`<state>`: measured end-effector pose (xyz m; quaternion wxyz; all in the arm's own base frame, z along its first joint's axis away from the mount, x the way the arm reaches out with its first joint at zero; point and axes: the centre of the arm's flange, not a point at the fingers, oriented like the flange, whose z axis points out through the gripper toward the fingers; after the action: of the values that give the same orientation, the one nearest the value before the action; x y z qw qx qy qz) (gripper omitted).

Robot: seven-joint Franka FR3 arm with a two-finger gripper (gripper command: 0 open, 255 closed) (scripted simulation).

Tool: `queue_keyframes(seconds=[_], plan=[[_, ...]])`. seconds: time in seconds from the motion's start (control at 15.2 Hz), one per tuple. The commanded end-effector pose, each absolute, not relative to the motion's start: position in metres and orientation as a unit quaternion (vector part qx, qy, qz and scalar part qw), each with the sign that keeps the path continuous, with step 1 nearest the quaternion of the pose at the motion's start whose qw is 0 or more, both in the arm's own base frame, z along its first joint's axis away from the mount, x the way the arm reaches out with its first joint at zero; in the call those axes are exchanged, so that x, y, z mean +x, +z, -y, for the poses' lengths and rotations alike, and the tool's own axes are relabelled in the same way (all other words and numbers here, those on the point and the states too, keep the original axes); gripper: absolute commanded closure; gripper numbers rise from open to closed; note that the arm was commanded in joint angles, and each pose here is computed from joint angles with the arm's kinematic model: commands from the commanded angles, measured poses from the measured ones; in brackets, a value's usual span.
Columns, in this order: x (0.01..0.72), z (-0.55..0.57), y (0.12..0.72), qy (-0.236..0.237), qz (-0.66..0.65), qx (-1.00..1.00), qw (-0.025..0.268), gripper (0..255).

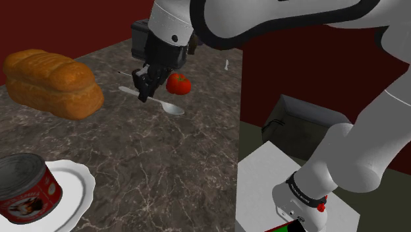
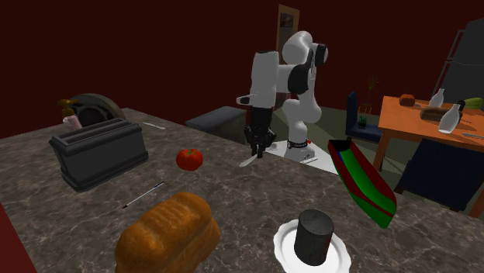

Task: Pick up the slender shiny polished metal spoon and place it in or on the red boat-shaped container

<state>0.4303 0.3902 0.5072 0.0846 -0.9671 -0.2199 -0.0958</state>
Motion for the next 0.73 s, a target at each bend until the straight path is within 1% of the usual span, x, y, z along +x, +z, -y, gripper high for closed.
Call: queue_keyframes(seconds=[0.0, 0.66], plan=[[0.405, -0.394, 0.508, -0.096, 0.219, -0.967, 0.084, 255], [0.277, -0.425, 0.511, -0.096, 0.219, -0.967, 0.084, 255]])
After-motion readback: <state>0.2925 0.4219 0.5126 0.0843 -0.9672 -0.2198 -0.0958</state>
